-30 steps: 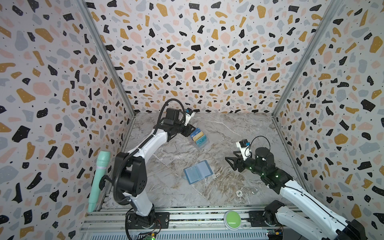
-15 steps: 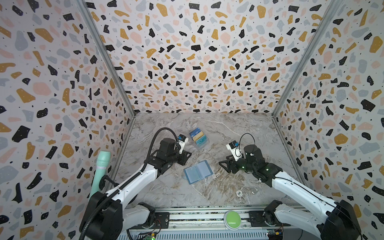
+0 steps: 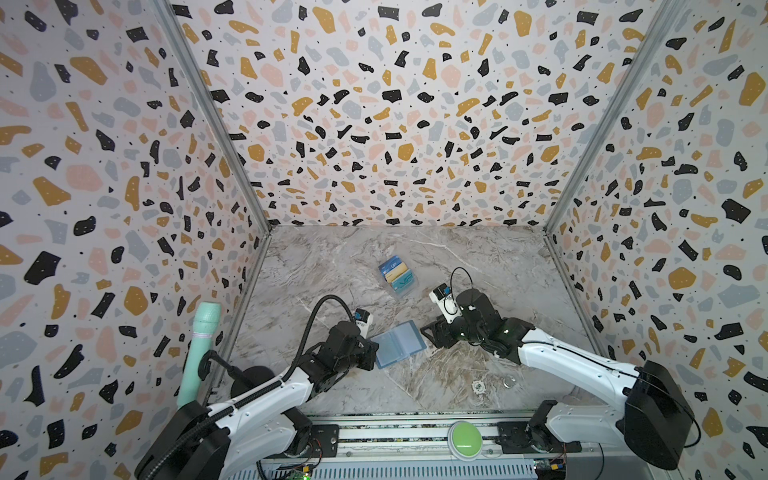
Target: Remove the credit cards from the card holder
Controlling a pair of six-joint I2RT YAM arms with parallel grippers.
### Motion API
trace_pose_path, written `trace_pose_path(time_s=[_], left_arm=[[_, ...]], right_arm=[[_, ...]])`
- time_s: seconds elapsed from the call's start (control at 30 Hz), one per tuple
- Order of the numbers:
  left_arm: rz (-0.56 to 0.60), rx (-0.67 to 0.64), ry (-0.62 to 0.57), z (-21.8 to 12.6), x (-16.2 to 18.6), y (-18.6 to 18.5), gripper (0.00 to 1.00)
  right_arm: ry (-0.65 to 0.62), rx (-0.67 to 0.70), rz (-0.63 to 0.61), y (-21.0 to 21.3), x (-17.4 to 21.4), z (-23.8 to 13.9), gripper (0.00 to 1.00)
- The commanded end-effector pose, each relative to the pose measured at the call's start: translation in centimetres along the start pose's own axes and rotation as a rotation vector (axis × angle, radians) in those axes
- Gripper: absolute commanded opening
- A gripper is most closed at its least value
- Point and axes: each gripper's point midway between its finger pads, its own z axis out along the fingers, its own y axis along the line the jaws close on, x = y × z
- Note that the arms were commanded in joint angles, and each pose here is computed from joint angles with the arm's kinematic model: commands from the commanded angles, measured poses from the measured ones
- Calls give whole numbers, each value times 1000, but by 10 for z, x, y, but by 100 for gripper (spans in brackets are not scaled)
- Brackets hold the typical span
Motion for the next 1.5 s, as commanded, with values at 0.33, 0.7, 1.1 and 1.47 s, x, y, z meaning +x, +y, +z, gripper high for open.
trace_pose_path(time_s=[0.33,0.7,1.1,1.47], left_arm=[[-70,-62,-59,4,9,20,5],[-87,-109,-13,8,31,35,2],[-118,-160,21,13,39,44,2],[-112,-165,31,14,39,44,1]], right_arm=[[102,3,-109,33,-3,56,72],[192,39,-164,42,12,102,73],[245,23,-213,60,30,125,76],[286,86,-242,53,41,134,78]])
